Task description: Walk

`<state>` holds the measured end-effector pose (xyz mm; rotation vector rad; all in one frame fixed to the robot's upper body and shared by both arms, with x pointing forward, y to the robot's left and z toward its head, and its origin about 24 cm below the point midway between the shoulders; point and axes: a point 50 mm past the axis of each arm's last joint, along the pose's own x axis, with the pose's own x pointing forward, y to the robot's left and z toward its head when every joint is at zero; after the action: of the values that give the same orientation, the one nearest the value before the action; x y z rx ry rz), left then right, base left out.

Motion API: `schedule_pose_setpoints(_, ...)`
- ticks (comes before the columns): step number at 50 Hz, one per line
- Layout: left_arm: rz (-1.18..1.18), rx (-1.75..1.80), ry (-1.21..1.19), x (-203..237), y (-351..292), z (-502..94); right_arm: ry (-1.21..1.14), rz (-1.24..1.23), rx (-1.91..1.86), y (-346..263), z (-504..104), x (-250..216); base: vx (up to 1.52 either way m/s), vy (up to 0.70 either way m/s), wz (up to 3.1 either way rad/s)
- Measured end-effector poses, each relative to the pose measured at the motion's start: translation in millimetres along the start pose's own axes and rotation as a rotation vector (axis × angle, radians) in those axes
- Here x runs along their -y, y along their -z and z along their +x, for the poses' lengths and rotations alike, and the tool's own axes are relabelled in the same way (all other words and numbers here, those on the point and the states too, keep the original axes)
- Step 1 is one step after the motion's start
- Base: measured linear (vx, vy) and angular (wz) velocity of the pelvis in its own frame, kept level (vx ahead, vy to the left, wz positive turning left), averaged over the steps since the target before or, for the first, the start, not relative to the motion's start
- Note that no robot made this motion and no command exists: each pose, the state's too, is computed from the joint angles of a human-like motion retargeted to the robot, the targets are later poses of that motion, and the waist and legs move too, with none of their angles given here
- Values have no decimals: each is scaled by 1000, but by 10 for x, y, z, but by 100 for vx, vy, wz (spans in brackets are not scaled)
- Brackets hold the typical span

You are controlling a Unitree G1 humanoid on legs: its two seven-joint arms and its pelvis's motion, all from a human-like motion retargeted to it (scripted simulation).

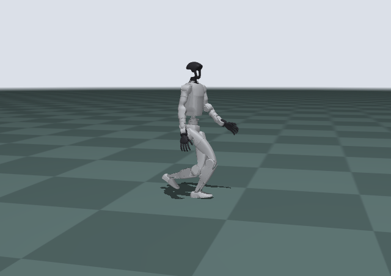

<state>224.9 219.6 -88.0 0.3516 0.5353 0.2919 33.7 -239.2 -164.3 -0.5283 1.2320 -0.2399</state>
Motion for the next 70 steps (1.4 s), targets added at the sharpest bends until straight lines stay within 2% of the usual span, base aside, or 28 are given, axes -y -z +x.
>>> schedule_pose_setpoints(7,158,-352,146,163,914,-495,137,42,195,-659,140,305,57,-9,77)
schedule_pose_setpoints(14,211,-649,119,-146,1662,-1131,238,193,452,-1507,106,660,62,6,56)
schedule_pose_setpoints(20,199,-843,22,-405,2027,-1601,307,281,742,-2301,-154,954,62,14,75)
schedule_pose_setpoints(25,180,-916,-16,-475,2137,-1788,311,296,858,-2572,-322,950,67,14,48)
schedule_pose_setpoints(28,165,-904,11,-369,2114,-1775,270,253,837,-2481,-290,811,70,7,83)
schedule_pose_setpoints(32,144,-766,65,-199,1880,-1426,128,180,723,-2188,-165,473,64,-1,109)
schedule_pose_setpoints(40,97,-185,143,154,661,-428,-92,14,347,-1077,33,-88,62,0,108)
schedule_pose_setpoints(47,67,292,99,63,-565,4,-95,-25,70,-175,-33,-201,57,-7,100)
schedule_pose_setpoints(53,88,462,13,-79,-1018,104,-10,-14,-38,125,-55,-88,55,-11,46)
schedule_pose_setpoints(57,84,370,-17,-121,-790,119,69,14,-54,141,-19,58,58,-10,39)
schedule_pose_setpoints(62,113,38,-9,-126,78,-44,205,74,-18,-72,67,263,58,-8,-1)
schedule_pose_setpoints(66,248,-265,99,-73,863,-420,305,125,96,-484,149,465,52,-1,23)
schedule_pose_setpoints(70,352,-485,177,-158,1390,-818,378,177,261,-1061,177,686,55,2,45)
